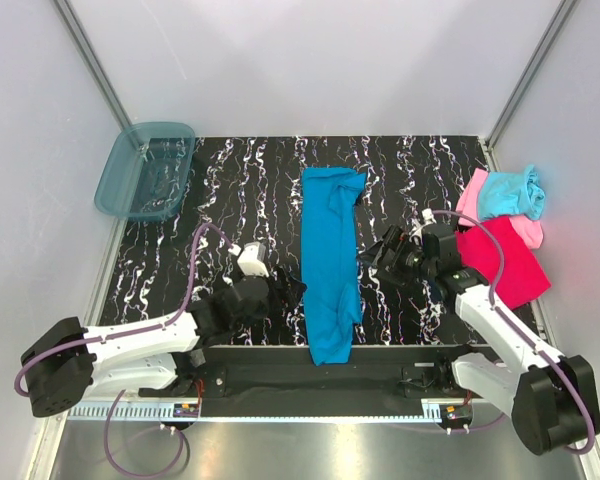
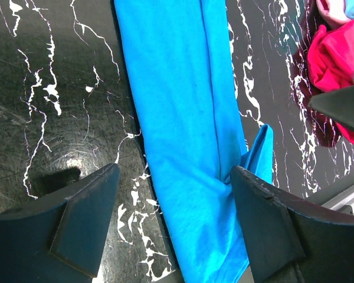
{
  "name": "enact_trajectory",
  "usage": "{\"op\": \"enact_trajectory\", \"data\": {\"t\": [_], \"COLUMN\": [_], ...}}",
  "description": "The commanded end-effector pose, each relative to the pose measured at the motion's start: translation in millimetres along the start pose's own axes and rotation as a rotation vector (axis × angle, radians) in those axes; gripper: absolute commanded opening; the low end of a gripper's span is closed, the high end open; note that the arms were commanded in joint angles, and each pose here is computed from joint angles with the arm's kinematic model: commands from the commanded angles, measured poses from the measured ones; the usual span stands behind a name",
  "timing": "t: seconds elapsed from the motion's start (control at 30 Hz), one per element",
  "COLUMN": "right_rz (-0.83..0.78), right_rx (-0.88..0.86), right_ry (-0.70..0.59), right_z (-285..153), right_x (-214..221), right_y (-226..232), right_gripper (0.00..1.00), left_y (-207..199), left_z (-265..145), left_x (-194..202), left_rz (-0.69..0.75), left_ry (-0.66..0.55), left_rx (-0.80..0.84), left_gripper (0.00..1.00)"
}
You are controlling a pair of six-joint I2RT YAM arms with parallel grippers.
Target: Fold and stack the t-shirts
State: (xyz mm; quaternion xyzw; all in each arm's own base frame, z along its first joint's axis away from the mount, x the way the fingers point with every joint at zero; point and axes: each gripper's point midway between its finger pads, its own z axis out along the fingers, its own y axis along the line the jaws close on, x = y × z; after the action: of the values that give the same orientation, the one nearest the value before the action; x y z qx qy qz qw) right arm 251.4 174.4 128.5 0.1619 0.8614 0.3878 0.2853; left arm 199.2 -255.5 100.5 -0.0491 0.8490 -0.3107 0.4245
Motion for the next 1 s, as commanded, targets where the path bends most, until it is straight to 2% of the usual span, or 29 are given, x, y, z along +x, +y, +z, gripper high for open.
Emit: {"op": "enact_trajectory", "data": {"t": [0.0,0.13,0.3,0.5,0.73,0.97], "right_rz": [-0.077,-0.057,-0.057,-0.19,-0.288,-0.387], "right_rx": [0.18,0.24,0.247,0.294,0.4,0.442], "right_ry": [0.054,0.144,0.209,0.27,0.18,0.106], "right_z": [0,6,12,20,16,32], "right_x": [7,26,58,98,76,41], "right_y": [-34,-50,-45,-30,-35,-12], "right_gripper": [1.0,1.0,1.0,1.0,0.98,0.98], "left_y": [-20,-15,-10,-7,3,-2], "left_z": [1,1,-1,0,-4,-2], "left_x": [-21,-20,-19,-14,-10,-10], "left_rz": [-0.019,-0.015,-0.024,-0.034,-0.04,-0.04], "left_ry": [-0.069,-0.071,-0.076,-0.066,-0.072,-0.067], "left_rx": [0.052,0.042,0.044,0.051,0.048,0.064], "left_gripper": [0.81,0.81,0.81,0.81,0.81,0.81]}}
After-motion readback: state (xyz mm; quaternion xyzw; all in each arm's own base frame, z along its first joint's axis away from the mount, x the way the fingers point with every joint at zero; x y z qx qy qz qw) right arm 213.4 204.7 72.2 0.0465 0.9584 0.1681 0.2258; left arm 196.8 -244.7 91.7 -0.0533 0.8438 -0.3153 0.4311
